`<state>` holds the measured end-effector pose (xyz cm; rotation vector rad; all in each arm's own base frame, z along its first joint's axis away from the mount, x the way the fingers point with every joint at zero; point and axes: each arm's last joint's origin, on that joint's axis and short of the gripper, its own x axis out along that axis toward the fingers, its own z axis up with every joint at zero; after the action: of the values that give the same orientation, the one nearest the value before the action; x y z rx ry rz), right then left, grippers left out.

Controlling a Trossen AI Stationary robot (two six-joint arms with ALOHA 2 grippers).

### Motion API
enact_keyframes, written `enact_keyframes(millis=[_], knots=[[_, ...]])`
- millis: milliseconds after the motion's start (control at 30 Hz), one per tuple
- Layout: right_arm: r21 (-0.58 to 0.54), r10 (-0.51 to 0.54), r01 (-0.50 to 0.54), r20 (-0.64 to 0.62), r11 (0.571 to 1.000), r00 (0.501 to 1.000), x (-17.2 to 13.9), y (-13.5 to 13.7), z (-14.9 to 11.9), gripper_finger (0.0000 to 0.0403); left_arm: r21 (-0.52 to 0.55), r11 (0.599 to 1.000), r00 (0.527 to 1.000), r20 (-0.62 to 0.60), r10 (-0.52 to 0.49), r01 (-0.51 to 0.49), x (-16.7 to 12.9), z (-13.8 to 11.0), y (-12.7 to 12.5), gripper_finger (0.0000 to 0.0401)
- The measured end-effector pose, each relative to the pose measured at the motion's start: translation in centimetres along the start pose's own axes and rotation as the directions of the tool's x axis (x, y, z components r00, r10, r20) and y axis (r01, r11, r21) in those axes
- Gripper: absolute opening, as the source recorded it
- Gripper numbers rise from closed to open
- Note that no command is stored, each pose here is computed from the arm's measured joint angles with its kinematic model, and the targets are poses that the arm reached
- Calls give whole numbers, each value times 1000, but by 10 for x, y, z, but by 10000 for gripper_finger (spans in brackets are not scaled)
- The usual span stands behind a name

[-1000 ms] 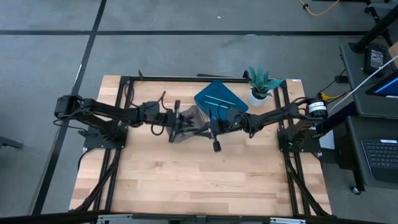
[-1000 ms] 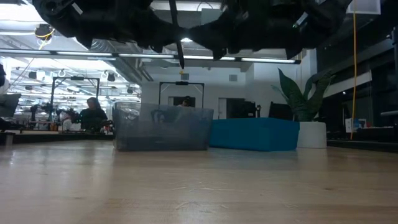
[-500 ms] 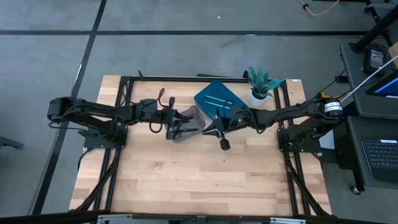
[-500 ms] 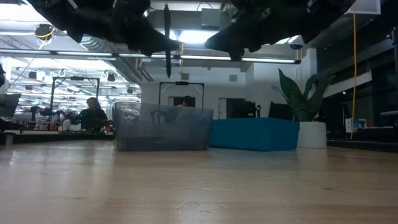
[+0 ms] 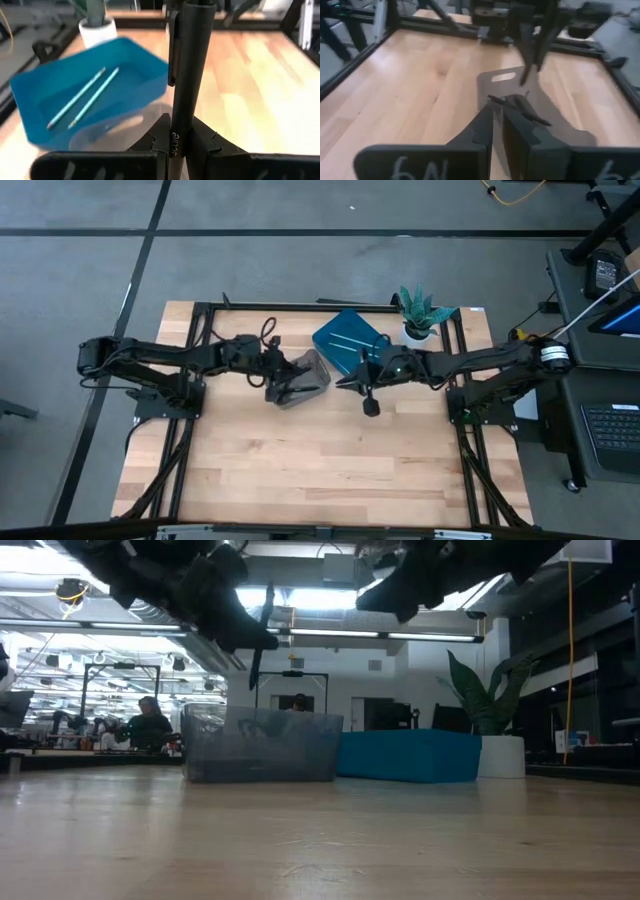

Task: Sort pens & pencils
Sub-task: Put the black pen into the black bin

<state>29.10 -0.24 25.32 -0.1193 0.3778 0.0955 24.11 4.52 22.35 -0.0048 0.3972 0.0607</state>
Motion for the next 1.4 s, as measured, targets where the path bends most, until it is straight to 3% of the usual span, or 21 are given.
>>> enact_keyframes(millis=[233, 367, 600, 800, 1200, 1400], knots=[[4, -34, 34, -31, 999, 999, -6, -2, 0, 39, -27, 1000, 986, -168, -6, 2, 12, 15, 2, 25], [14, -29, 30, -71, 999, 997, -6, -1, -4, 39, -47, 999, 966, -256, -14, 2, 25, 10, 4, 25], [35, -25, 28, -98, 999, 995, -6, -1, -7, 39, -123, 992, 887, -459, -56, -1, 49, -14, 5, 25], [36, -23, 27, -108, 999, 994, -7, -1, -8, 39, -165, 986, 813, -574, -101, 6, 57, -19, 7, 25], [37, -22, 27, -127, 999, 992, -7, -1, -10, 40, -260, 964, 690, -688, -225, 56, 79, -25, 11, 25], [44, -16, 23, -162, 999, 987, -7, 0, -13, 40, -256, 965, 688, -689, -226, 61, 84, -26, 12, 70]])
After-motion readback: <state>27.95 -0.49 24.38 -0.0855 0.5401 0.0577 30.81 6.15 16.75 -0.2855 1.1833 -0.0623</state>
